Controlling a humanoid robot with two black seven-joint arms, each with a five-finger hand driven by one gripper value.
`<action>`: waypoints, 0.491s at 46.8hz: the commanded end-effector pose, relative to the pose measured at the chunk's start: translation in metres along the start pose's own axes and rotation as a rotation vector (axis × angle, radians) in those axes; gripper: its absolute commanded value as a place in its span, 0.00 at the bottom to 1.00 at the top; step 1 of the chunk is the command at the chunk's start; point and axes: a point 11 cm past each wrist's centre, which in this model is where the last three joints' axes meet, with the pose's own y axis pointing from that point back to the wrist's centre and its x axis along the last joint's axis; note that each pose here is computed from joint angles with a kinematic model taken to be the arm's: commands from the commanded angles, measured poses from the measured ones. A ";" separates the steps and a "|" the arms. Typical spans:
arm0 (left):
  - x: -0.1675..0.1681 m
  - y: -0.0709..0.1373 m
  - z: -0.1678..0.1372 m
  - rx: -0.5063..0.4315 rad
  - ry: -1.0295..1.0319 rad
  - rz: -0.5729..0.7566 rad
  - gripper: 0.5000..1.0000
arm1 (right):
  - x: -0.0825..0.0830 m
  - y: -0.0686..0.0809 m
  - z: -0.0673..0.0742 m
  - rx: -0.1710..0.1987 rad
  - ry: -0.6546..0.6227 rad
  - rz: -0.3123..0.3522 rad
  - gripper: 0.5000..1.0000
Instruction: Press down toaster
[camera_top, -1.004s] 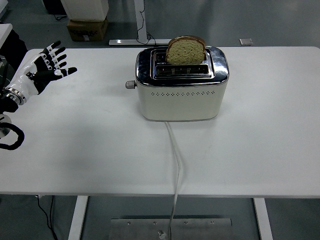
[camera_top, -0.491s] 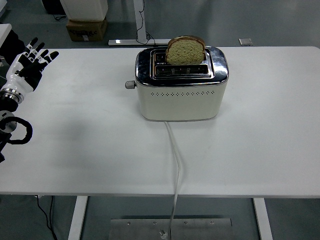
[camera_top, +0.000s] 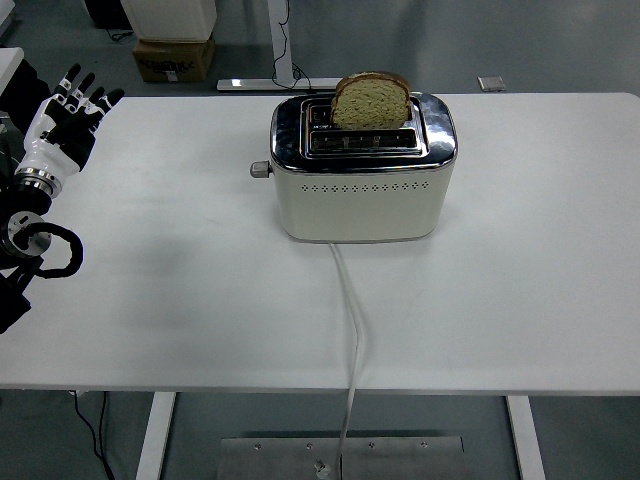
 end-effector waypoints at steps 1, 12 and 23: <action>0.001 0.000 0.001 -0.002 0.000 0.003 1.00 | 0.000 0.000 0.000 0.000 0.000 0.000 1.00; 0.000 -0.001 -0.012 0.009 0.022 0.022 1.00 | 0.000 0.000 0.000 0.000 0.003 -0.001 1.00; -0.016 -0.003 -0.031 0.015 0.091 0.021 1.00 | 0.000 0.000 -0.001 0.002 0.001 -0.002 1.00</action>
